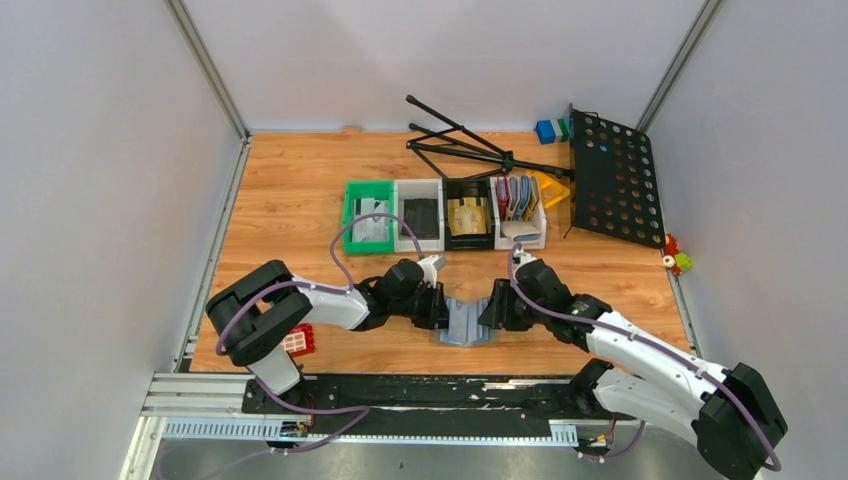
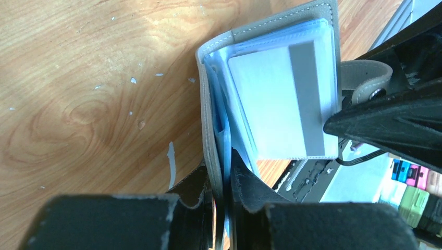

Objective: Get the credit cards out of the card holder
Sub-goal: Remove the credit card from the card holder.

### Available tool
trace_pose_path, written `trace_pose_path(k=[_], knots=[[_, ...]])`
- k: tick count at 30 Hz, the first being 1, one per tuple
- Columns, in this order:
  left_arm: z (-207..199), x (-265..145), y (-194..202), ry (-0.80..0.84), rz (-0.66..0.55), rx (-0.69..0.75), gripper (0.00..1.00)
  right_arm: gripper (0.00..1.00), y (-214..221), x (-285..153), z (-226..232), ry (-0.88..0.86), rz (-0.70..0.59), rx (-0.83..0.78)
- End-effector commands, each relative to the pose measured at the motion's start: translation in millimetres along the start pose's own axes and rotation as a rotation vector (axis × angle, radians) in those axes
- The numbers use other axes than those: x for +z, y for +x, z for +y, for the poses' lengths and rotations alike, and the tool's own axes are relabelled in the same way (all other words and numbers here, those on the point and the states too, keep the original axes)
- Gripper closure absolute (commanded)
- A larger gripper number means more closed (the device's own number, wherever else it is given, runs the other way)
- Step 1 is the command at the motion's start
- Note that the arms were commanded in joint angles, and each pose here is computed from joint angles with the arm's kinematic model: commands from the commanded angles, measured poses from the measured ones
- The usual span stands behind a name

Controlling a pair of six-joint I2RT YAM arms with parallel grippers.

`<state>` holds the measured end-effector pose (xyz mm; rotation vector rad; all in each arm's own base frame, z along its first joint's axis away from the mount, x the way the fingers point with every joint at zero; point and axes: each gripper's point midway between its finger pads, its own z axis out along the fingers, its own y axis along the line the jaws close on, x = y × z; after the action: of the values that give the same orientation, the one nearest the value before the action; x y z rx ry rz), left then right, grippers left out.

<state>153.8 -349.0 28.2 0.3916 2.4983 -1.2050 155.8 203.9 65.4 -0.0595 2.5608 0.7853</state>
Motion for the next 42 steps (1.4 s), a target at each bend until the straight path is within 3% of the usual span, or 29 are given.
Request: trace_pose_path(k=[1,7,13,17,23,25,29,32,37,42], knots=[[-13,-5,-7,0.040,-0.037,0.030,0.87,0.62,2,-2,-12,0.043,-0.013,-0.002],[-16,-7,-8,0.054,-0.046,0.024,0.85,0.67,1,-5,-18,0.063,-0.027,0.007],[-19,-8,-9,0.078,-0.060,0.007,0.83,0.64,0,-3,10,-0.122,-0.048,0.025],[-23,-8,-8,0.100,-0.064,-0.004,0.81,0.64,5,4,9,-0.128,-0.027,0.047],[-32,-10,-8,0.180,-0.082,-0.046,0.76,0.68,14,14,6,-0.124,0.023,0.056],[-33,-10,-6,0.199,-0.081,-0.061,0.73,0.74,14,15,8,-0.133,0.028,0.062],[-24,-17,-6,0.214,-0.098,-0.094,0.65,0.86,12,13,5,-0.109,0.019,0.063],[-14,-25,-7,0.209,-0.114,-0.113,0.60,0.88,8,9,4,-0.104,-0.001,0.062],[-12,-36,-10,0.221,-0.144,-0.120,0.38,0.90,5,6,7,-0.116,-0.017,0.064],[-18,-44,-17,0.287,-0.196,-0.167,0.23,0.91,7,8,8,-0.120,-0.006,0.066]])
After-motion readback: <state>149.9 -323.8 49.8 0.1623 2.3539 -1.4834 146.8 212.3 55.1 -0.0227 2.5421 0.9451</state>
